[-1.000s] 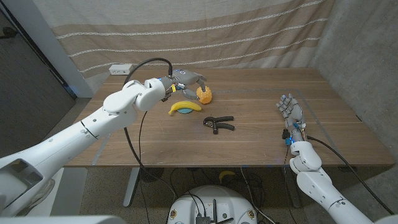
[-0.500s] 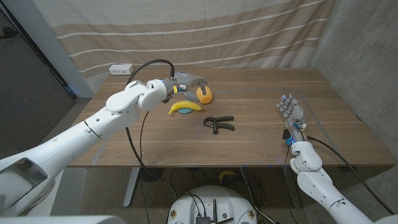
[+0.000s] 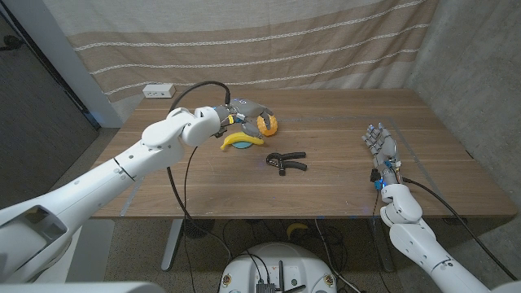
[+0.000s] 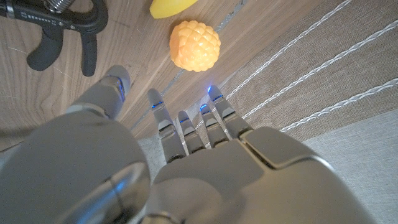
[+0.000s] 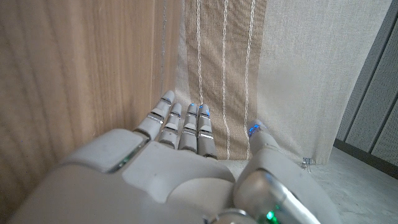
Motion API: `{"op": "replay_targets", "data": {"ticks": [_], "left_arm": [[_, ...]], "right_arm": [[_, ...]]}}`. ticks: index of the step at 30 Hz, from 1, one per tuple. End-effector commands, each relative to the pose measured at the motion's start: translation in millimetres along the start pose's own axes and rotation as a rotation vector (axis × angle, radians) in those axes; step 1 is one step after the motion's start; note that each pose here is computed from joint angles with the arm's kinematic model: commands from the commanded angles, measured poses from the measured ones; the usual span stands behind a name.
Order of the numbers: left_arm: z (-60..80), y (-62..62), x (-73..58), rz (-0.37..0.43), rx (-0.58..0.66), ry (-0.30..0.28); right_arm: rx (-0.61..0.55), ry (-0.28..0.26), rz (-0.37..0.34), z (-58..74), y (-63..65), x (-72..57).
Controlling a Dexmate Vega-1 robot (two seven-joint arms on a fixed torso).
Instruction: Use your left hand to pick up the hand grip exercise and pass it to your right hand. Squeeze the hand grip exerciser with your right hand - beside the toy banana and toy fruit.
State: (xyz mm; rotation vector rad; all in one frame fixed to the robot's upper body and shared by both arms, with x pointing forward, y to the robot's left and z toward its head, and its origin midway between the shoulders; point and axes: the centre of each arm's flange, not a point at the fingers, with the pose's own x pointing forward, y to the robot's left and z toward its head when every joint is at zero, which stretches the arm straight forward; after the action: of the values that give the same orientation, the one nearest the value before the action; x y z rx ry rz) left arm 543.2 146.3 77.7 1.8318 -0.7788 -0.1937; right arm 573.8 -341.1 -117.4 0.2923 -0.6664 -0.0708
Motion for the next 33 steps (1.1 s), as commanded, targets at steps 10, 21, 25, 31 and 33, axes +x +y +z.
{"op": "replay_targets", "data": {"ticks": [10, 21, 25, 31, 33], "left_arm": [[-0.2, -13.2, 8.1, 0.010, -0.013, -0.032], [0.0, -20.7, 13.6, -0.019, -0.017, -0.033], [1.8, -23.9, 15.7, -0.031, -0.012, -0.035], [3.0, -26.3, 17.9, -0.032, -0.007, -0.043], [4.2, -27.3, 18.9, -0.035, 0.004, -0.048]], "right_arm": [[-0.002, 0.007, 0.001, -0.5, 0.3, 5.9], [-0.002, 0.011, 0.001, -1.0, -1.2, 8.4], [-0.001, 0.012, -0.003, -1.4, -2.5, 8.6], [0.000, 0.015, -0.005, -2.3, -3.8, 9.1], [0.000, 0.015, -0.004, -2.4, -4.3, 9.3]]}}
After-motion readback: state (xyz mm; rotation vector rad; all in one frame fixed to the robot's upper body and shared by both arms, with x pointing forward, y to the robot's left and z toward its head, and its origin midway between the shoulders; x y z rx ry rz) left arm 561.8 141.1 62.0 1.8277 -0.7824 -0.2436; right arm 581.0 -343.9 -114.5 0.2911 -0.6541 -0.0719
